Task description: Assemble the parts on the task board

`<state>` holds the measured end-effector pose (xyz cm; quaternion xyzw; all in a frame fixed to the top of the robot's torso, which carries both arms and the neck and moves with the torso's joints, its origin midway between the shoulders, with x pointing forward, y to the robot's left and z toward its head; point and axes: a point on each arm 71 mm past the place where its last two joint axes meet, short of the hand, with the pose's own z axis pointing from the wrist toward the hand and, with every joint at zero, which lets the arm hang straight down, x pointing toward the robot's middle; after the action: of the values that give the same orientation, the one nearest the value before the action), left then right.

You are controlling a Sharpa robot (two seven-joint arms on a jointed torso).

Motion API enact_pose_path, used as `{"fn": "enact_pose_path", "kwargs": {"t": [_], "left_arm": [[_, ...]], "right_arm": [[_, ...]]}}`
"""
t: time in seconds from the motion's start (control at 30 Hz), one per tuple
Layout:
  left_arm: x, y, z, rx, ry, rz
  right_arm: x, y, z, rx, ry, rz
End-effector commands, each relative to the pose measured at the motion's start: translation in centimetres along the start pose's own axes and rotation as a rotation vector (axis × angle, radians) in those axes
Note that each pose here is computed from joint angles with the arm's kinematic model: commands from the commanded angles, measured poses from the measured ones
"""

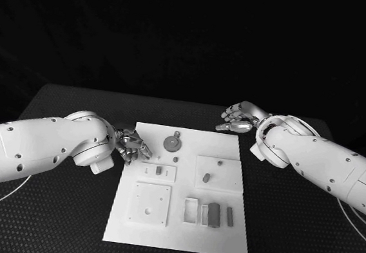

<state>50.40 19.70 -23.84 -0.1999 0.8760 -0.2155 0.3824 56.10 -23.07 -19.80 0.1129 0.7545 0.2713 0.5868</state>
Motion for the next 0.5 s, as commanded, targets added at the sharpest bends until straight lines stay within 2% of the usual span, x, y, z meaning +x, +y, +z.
{"fn": "enact_pose_path", "kwargs": {"t": [0.03,0.4,0.5], "left_arm": [[-0.03,-0.27,-0.17,-0.003,-0.061,0.049],[1.26,-0.02,-0.44,-0.031,-0.091,0.154],[1.72,0.11,-0.4,-0.036,-0.078,0.162]], "right_arm": [[0.1,0.4,0.0,-0.025,0.003,0.001],[0.2,0.7,-0.1,-0.037,0.003,-0.002],[0.3,0.8,-0.1,-0.04,0.004,-0.002]]}}
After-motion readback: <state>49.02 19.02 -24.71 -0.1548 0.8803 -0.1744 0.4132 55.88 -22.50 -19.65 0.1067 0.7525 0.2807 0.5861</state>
